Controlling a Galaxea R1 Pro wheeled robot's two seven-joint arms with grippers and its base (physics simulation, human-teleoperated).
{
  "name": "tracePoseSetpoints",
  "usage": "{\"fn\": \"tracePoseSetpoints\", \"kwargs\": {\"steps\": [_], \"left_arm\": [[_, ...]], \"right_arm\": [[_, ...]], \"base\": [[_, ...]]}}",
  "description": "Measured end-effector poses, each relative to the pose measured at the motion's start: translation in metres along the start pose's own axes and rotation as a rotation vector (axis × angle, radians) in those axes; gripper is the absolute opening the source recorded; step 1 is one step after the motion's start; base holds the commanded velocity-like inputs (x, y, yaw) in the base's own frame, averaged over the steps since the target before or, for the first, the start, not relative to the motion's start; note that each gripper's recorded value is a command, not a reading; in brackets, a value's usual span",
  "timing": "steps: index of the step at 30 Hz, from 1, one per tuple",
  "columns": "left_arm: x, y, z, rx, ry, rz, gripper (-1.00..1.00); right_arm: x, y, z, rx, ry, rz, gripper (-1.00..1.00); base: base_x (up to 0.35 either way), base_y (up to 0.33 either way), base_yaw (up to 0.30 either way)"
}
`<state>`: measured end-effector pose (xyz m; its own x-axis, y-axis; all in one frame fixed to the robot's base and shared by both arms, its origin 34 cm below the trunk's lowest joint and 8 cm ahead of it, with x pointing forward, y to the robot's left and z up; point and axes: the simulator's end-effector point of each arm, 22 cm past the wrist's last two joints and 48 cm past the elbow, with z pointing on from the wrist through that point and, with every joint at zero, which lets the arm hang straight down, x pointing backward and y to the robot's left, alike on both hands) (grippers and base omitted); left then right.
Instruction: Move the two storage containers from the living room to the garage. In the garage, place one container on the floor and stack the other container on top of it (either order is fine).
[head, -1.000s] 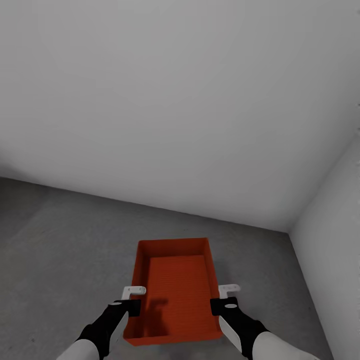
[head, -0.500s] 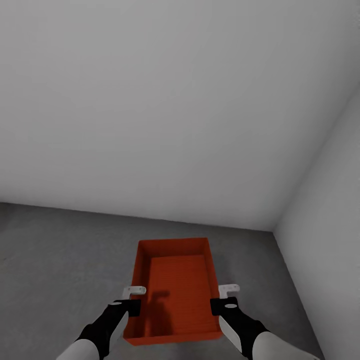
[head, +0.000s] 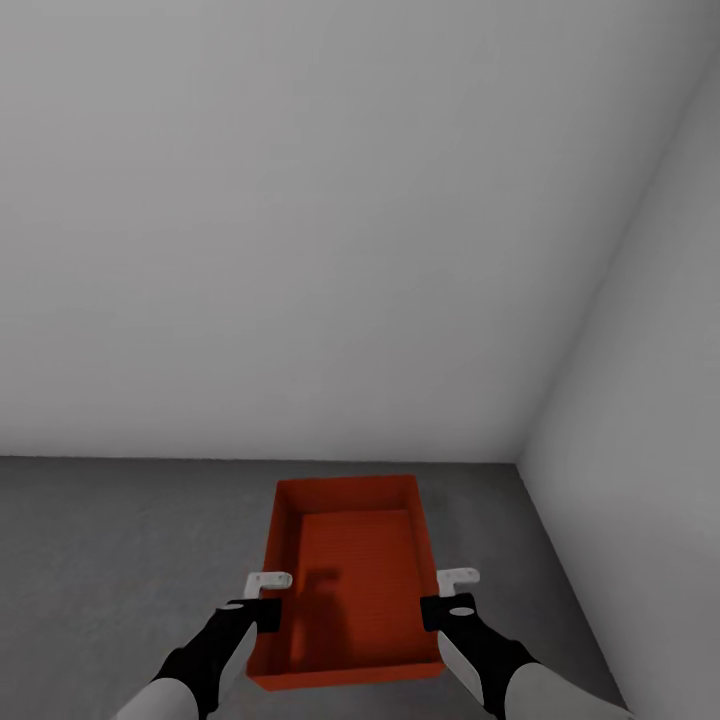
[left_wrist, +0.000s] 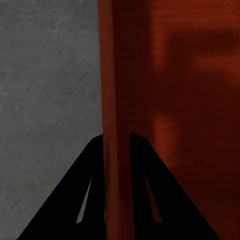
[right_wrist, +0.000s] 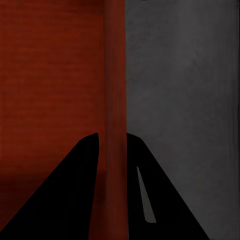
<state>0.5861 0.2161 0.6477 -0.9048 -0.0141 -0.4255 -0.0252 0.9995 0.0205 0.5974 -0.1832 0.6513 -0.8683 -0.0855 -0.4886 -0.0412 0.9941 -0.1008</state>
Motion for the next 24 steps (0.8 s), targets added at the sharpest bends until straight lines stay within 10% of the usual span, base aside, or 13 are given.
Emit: {"fn": "tracePoseSetpoints", "kwargs": {"steps": [24], "left_arm": [[-0.0030, 0.0002, 0.0000, 0.000, -0.006, 0.000, -1.00]], "right_arm": [[-0.0028, 0.0000, 0.0001, 0.000, -0.006, 0.001, -1.00]], "base": [[0.027, 0.000, -0.080]]}}
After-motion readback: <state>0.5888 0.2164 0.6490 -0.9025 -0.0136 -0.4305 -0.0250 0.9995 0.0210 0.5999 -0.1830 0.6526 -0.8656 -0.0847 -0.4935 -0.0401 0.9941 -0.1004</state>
